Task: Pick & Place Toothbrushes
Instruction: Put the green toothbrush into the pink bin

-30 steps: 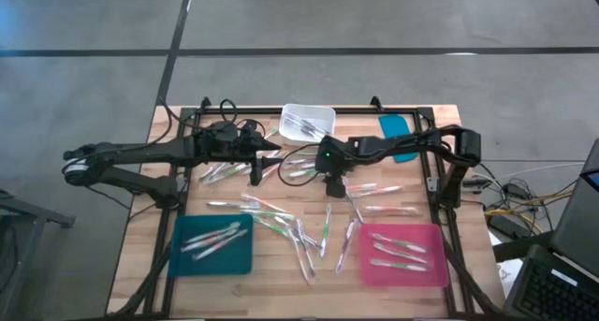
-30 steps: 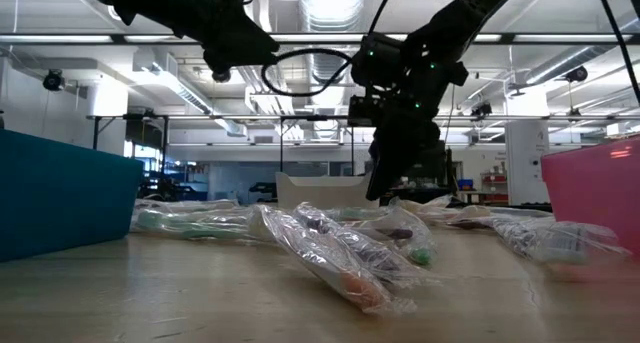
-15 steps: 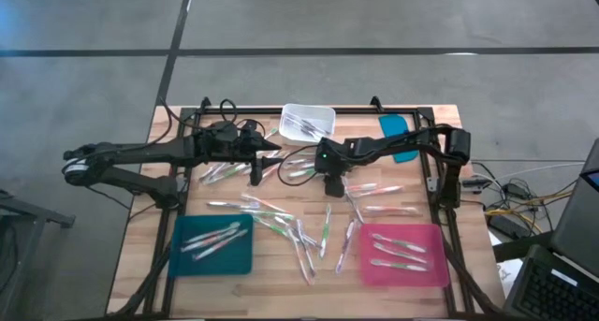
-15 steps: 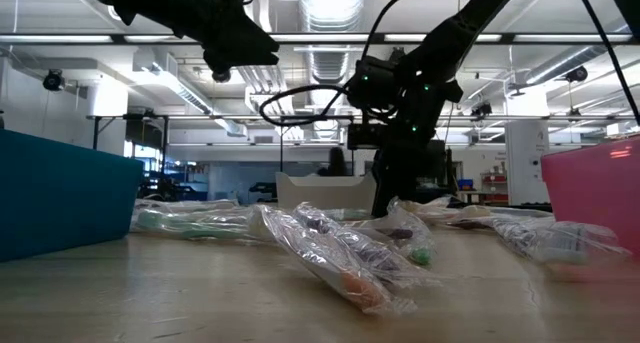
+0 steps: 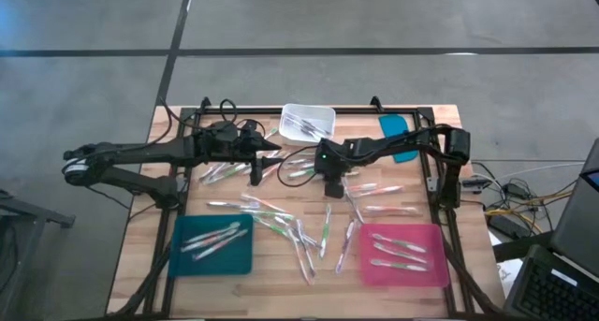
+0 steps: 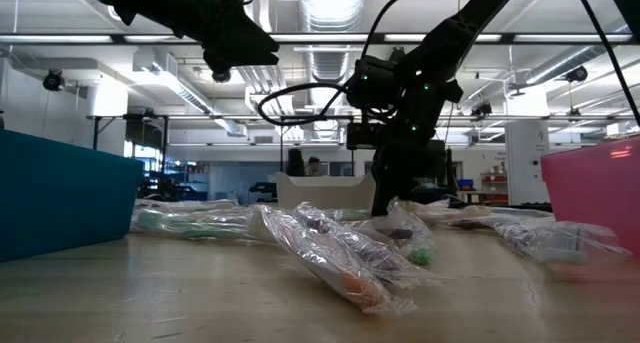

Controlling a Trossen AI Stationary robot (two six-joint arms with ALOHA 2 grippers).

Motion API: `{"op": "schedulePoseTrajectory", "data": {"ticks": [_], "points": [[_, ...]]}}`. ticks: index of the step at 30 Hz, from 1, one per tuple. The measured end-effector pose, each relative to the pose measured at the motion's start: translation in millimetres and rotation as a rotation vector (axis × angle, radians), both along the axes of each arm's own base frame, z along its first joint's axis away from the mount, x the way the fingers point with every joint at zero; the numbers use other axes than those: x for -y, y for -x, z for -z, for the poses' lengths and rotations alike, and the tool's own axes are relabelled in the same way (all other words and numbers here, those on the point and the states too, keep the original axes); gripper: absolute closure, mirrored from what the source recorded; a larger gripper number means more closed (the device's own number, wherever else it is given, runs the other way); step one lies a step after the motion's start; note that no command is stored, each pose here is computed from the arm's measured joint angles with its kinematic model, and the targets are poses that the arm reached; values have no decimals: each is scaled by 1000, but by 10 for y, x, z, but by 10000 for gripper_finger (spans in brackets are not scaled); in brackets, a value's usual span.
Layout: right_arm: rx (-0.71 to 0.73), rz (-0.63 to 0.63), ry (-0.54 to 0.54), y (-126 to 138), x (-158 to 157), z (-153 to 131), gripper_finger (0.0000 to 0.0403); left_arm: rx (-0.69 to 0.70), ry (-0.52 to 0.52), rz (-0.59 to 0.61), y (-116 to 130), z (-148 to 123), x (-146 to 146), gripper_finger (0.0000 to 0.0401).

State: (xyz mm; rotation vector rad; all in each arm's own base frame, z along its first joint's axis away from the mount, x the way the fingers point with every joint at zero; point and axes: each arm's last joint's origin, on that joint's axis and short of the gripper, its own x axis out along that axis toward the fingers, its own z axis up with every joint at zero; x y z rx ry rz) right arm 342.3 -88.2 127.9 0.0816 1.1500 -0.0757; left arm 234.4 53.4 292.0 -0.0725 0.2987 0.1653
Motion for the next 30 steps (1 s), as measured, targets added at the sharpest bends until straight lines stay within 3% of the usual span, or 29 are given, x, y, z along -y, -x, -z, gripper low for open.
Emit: {"op": "schedulePoseTrajectory", "data": {"ticks": [11,22,30], "points": [[33,14,-40,-6,-2,-84,393,0,0,0,0,0,0,215],[211,-37,-20,-75,-79,-604,397,-1,0,0,-1,2,0,215],[312,-77,-9,14,-265,-1004,396,0,0,0,0,1,1,215]]}}
